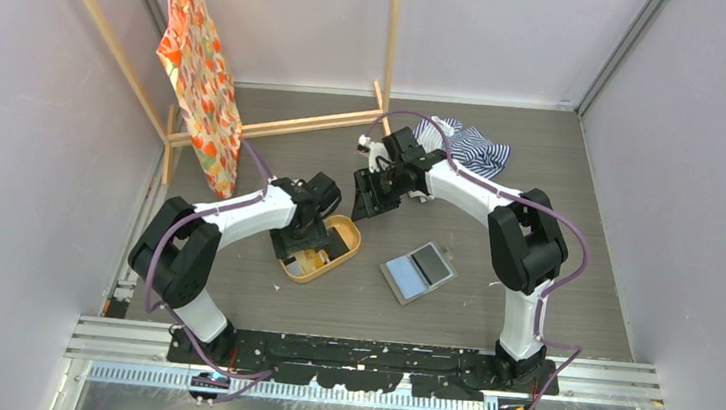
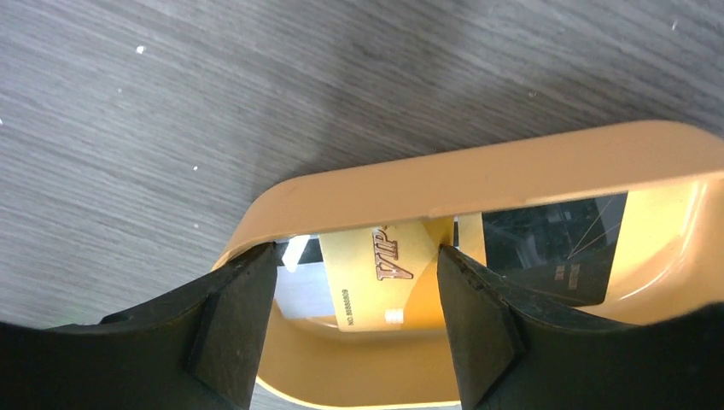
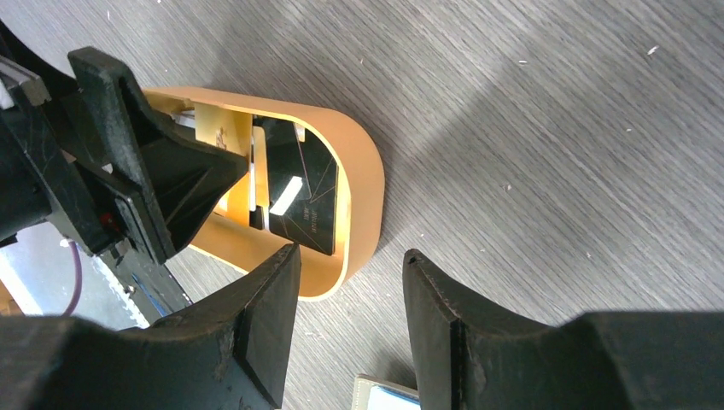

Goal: Put the credit cards into the card holder
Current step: Move the storage box to the center of the board.

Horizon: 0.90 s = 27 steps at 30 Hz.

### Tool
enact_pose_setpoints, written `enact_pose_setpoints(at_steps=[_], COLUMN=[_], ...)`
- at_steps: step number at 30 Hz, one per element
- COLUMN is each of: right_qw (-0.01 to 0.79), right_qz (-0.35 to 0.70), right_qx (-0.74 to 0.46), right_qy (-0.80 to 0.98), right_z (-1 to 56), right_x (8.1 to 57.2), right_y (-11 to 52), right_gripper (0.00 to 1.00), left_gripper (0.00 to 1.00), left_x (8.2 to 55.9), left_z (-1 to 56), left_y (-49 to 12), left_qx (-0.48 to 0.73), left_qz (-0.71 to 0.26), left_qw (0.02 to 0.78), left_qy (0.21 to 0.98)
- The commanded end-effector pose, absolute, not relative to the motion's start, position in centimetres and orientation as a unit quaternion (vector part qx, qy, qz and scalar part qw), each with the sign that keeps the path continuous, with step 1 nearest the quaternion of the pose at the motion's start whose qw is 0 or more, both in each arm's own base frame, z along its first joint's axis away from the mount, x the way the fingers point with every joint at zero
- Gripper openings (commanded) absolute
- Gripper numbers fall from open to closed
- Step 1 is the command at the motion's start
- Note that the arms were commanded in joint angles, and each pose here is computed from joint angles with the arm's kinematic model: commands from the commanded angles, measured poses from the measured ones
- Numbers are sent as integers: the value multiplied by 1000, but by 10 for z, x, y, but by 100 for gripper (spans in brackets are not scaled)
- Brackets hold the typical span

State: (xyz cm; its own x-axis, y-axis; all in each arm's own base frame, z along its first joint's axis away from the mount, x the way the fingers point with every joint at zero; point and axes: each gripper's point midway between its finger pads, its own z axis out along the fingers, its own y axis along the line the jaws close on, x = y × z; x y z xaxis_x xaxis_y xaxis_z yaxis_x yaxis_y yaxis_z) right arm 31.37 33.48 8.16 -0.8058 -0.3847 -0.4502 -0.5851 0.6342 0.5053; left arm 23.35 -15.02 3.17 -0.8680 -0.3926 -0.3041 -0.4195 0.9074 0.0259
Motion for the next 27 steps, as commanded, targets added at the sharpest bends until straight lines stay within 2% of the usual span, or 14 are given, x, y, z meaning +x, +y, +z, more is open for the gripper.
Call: enact_pose_setpoints(at_steps=[1,14,21,27], right_qw=[186,182,175,174], right_qz=[350,356,359,362], right_qx=[-288,-299,-304,-309], right_qy=[872,867,865,862], right_z=[116,117,114,116], right_x=[315,310,305,303], right_y=[340,343,346,348], right_gripper=[53,53,53,53], left_gripper=[71,68,67,67], left_x=[254,254,263,260], left_z=[32,13,29,23], left_y=[-152,-169,-182,-178], left_qx=[-196,-197,-197,-202], left_qz=[39,-40,-113,-113], left_qw=[168,165,207,200], left_qy=[965,966,952,952])
